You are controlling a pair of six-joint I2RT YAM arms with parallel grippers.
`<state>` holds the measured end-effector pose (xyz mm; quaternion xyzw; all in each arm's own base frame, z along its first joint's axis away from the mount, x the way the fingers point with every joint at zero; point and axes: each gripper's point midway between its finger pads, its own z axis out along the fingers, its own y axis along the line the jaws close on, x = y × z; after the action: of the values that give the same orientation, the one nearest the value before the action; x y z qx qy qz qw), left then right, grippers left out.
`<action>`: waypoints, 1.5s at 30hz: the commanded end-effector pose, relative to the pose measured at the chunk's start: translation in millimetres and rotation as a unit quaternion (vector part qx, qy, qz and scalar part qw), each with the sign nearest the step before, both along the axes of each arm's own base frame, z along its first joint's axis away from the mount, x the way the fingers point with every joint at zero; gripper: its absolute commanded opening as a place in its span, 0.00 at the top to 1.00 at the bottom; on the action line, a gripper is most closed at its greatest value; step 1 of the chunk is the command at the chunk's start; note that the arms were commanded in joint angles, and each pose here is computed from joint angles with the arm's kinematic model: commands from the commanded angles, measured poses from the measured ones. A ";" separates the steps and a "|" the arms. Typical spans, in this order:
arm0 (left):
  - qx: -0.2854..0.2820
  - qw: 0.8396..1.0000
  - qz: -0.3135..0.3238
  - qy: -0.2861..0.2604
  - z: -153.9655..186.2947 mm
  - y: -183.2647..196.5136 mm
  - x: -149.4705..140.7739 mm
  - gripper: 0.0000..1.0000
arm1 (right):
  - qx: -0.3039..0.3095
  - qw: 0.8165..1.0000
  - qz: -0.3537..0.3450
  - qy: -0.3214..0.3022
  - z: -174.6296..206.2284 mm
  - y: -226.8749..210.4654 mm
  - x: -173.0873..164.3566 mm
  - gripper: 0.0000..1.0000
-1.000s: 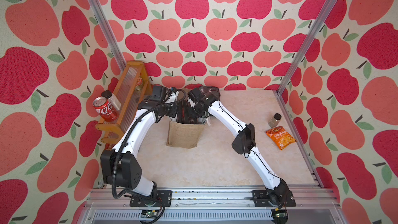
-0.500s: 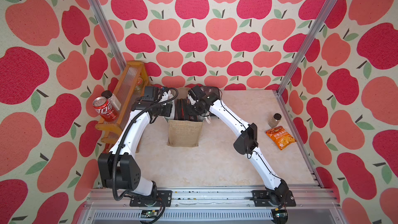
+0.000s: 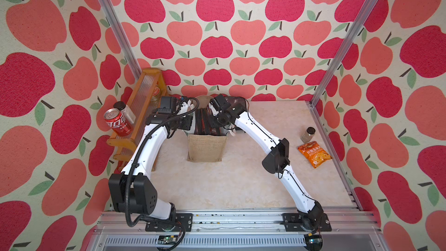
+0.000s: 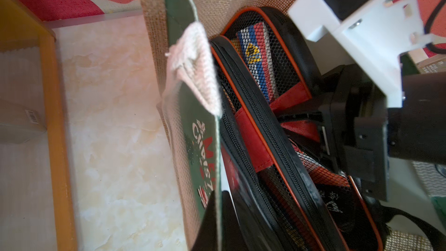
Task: Remove the ping pong set from the canvas bag
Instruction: Pick up the ping pong set from the canvas bag.
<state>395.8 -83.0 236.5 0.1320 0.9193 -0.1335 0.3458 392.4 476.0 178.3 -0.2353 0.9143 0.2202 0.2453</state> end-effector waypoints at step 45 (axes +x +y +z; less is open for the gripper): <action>0.014 1.000 0.024 0.004 -10.7 20.3 6.1 1.00 | 0.218 0.929 -0.013 -0.299 302.2 -47.3 -6.8 1.00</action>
<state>399.1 -74.7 220.4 0.1286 0.9279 -0.1263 0.3264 397.6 458.0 353.5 -0.2541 0.8201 0.2614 0.4411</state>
